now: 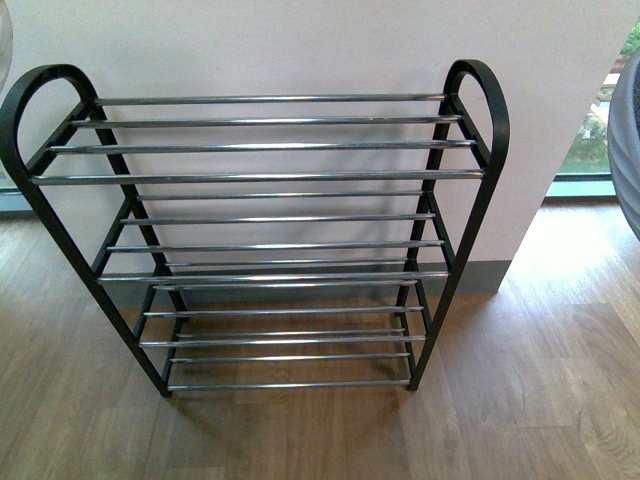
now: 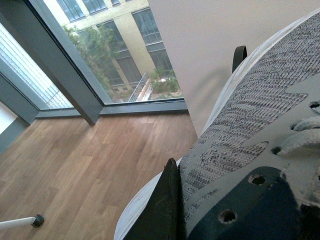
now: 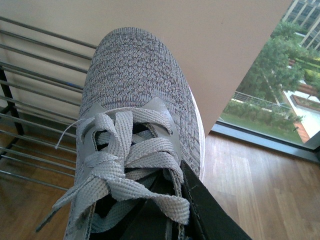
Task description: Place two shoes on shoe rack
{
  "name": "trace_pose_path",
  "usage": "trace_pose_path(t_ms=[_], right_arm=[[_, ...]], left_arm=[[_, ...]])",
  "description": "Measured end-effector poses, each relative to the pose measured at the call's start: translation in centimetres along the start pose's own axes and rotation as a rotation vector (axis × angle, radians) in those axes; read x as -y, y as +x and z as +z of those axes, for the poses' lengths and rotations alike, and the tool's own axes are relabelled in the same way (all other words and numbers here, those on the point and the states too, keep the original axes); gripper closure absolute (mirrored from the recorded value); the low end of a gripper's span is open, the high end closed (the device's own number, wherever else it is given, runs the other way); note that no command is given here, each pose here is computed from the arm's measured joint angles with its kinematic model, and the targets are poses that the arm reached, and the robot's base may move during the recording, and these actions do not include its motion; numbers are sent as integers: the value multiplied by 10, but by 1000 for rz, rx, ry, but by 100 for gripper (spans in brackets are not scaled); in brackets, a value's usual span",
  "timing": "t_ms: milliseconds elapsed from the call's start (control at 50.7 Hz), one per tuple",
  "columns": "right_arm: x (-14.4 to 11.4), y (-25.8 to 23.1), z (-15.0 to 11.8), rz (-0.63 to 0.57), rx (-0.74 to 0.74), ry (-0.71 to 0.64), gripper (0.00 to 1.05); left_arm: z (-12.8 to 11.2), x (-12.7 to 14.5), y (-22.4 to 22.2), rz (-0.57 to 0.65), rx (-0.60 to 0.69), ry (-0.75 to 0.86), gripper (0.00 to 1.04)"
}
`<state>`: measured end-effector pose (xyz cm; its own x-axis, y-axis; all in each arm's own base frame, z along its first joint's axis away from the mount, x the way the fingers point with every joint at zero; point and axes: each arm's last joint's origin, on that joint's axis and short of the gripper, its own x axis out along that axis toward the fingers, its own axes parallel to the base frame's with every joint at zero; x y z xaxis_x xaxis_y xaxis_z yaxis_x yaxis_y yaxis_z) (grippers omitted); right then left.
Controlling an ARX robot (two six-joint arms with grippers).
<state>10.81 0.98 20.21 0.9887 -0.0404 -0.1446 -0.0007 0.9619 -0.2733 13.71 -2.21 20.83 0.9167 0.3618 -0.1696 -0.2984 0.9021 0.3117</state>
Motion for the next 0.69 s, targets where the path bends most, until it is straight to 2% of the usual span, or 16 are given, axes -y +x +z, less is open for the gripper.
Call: trace_pose_path(t_ms=[79, 158, 197, 296, 513, 691], right_arm=[[0, 0, 0, 0, 0, 0, 103], [0, 3, 2, 111, 102, 90, 103], [1, 6, 5, 125, 110, 125, 103], [2, 25, 16, 164, 75, 170, 103], [0, 84, 49, 193, 31, 177, 103], [-20, 144, 68, 205, -40, 170, 103]], left_arm=[[0, 0, 0, 0, 0, 0, 103], [0, 0, 0, 0, 0, 0, 103], [0, 0, 0, 0, 0, 0, 103], [0, 0, 0, 0, 0, 0, 103], [0, 0, 0, 0, 0, 0, 103], [0, 0, 0, 0, 0, 0, 103]])
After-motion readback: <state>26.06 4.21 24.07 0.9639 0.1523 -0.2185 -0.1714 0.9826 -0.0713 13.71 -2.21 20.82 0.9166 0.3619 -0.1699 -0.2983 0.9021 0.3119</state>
